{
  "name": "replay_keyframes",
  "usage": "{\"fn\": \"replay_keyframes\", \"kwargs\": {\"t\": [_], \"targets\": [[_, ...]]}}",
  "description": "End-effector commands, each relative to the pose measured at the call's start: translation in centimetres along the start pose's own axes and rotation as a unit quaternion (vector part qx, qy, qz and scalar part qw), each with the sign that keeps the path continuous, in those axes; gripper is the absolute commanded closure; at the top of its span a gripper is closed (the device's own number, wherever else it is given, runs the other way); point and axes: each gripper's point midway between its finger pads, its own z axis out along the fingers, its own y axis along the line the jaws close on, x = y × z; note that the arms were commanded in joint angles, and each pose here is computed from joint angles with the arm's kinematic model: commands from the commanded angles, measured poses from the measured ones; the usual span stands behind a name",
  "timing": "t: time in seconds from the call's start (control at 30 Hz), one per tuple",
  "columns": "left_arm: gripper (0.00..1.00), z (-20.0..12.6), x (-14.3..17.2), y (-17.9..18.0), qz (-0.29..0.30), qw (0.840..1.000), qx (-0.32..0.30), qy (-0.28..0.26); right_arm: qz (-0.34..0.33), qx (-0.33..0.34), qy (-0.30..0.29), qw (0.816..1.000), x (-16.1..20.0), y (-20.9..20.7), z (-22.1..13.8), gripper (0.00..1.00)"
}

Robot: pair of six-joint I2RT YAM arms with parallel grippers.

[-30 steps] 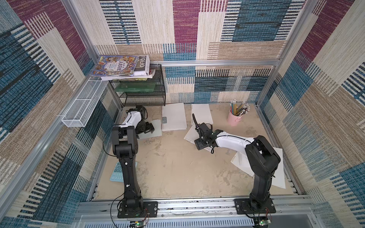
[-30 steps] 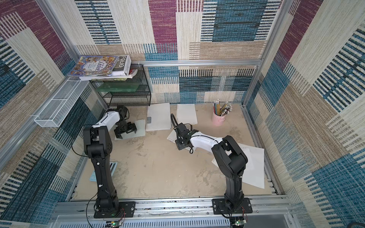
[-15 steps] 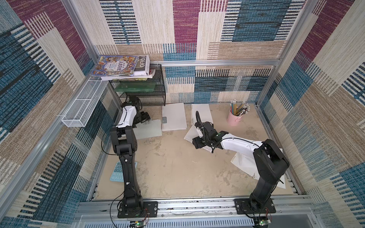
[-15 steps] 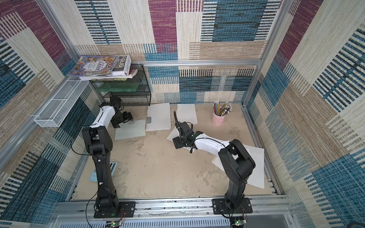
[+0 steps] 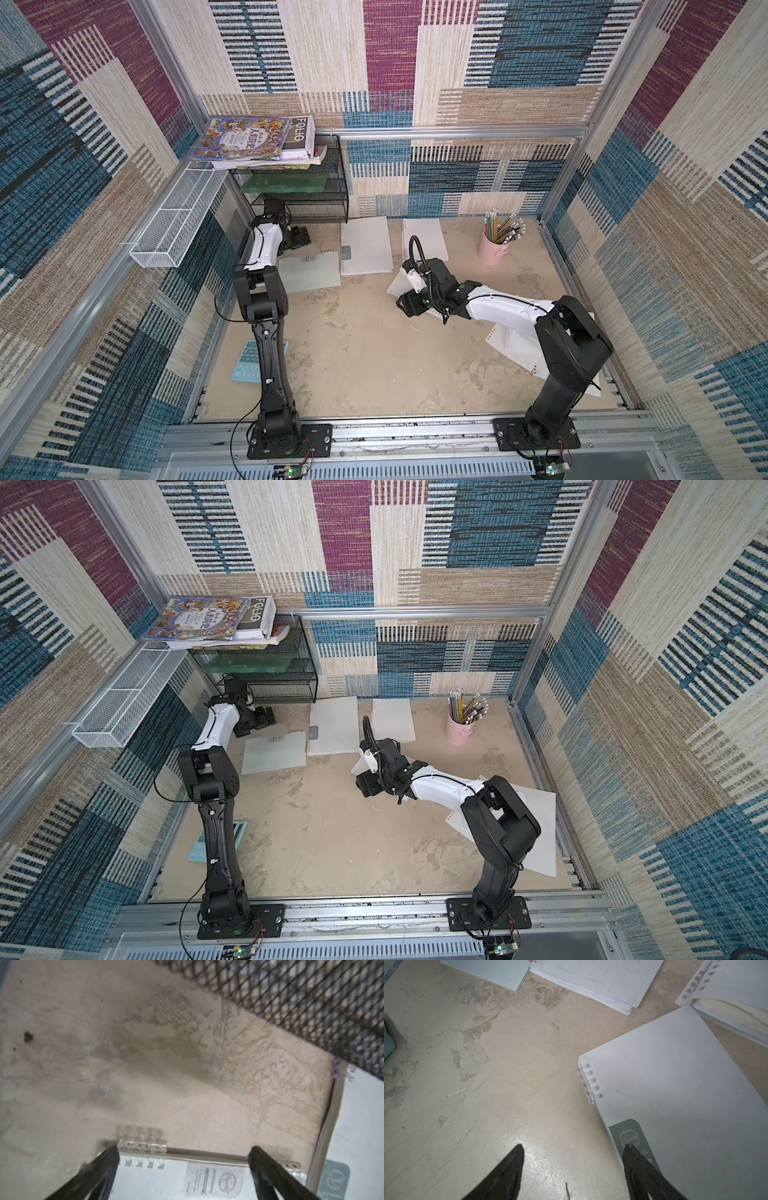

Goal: Tear off pages from different notebooks
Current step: Move the notebook to the center of the board.

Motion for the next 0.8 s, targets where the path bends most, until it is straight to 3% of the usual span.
{"fn": "replay_keyframes", "kwargs": {"t": [0.0,0.17,0.37,0.63,0.77], "targets": [[0.01,0.7,-0.3,0.5,0.041,0.999,-0.009,0.0,-0.011,-0.019,-0.007,1.0,-0.5,0.7,0.3,0.23],[0.01,0.6,1.7,0.5,0.02,0.999,0.009,0.046,-0.012,-0.026,-0.01,1.0,-1.1,1.1,0.2,0.24],[0.03,1.6,7.2,1.1,-0.006,0.99,0.012,0.141,-0.02,-0.043,-0.034,0.998,-2.1,1.4,-1.1,0.24],[0.05,-0.1,13.1,2.2,-0.031,0.976,-0.017,0.213,-0.006,-0.055,-0.057,0.997,-2.7,0.5,-2.7,0.23],[0.08,-2.2,17.6,2.4,-0.076,0.963,-0.032,0.257,-0.004,-0.058,-0.06,0.997,-2.6,0.4,-3.0,0.23]]}}
